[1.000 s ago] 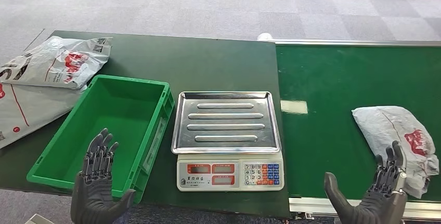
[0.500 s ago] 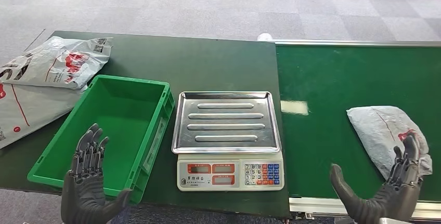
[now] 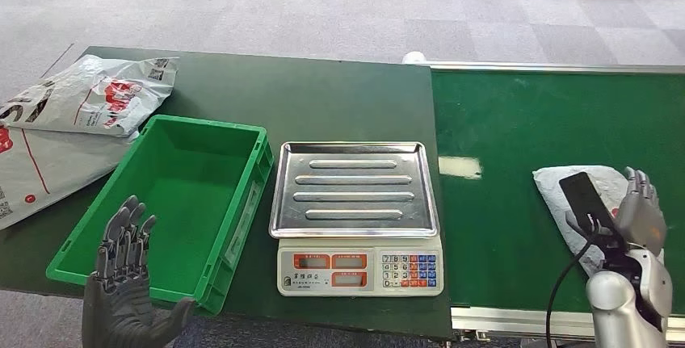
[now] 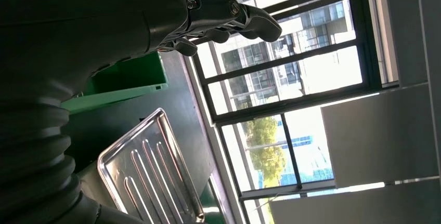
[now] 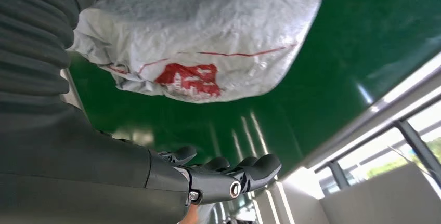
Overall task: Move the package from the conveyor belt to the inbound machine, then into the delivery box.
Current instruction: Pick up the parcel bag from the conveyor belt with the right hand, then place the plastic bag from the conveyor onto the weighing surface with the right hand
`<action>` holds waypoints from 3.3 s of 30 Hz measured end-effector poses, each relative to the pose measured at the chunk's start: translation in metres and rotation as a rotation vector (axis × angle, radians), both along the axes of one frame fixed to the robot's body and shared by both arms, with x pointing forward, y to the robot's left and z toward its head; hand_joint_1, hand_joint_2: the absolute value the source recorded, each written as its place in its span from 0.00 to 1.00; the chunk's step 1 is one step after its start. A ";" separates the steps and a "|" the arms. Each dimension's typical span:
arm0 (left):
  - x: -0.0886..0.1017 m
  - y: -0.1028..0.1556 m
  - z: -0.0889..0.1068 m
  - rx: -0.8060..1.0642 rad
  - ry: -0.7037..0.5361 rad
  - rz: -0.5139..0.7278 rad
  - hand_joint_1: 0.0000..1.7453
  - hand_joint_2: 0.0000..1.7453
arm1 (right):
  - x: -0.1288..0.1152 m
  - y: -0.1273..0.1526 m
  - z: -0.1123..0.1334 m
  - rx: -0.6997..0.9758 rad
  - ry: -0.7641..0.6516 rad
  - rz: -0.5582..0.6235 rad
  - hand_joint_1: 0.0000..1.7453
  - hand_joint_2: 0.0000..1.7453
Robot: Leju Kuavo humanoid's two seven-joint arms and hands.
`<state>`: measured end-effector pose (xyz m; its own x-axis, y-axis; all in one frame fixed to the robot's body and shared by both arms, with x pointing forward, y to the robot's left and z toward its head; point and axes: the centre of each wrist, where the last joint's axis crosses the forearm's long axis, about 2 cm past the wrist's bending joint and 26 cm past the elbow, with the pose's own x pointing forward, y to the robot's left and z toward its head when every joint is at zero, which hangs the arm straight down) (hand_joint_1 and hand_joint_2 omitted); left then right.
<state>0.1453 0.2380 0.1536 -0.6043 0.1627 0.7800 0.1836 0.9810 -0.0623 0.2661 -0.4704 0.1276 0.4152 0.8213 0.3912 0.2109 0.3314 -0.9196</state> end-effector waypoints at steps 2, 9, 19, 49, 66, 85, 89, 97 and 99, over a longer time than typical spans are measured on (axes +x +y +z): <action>0.000 0.000 0.000 0.000 0.001 -0.004 0.00 1.00 | 0.001 -0.003 -0.003 0.006 0.029 -0.015 0.00 1.00; -0.001 0.000 -0.001 -0.006 0.010 -0.021 0.00 1.00 | -0.002 -0.043 -0.045 0.136 0.394 -0.189 0.00 1.00; -0.003 0.004 -0.007 -0.022 0.026 0.027 0.00 1.00 | -0.009 -0.060 -0.086 0.290 0.647 -0.275 1.00 1.00; -0.014 0.010 -0.003 -0.035 0.016 0.113 0.00 1.00 | 0.011 -0.052 -0.075 0.570 0.257 -0.123 1.00 1.00; -0.019 0.013 -0.006 -0.021 -0.003 0.129 0.00 1.00 | 0.037 0.057 0.043 0.785 -0.777 0.418 1.00 1.00; -0.009 0.003 -0.015 0.001 0.002 0.097 0.00 1.00 | 0.056 0.210 0.058 -0.165 -0.126 0.826 1.00 1.00; -0.008 0.002 -0.018 0.000 0.007 0.081 0.00 1.00 | 0.059 0.235 0.057 -0.172 -0.116 0.874 1.00 1.00; -0.004 0.002 -0.021 0.005 0.012 0.062 0.00 1.00 | 0.060 0.257 0.056 -0.137 -0.117 0.916 1.00 1.00; -0.002 0.002 -0.021 0.007 0.013 0.058 0.00 1.00 | 0.061 0.261 0.056 -0.123 -0.112 0.923 1.00 1.00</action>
<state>0.1430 0.2403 0.1325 -0.6024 0.1220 0.7888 0.1252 0.9905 -0.0576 0.3267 -0.2097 0.1839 -0.4566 0.8451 0.2781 0.0024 0.3137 -0.9495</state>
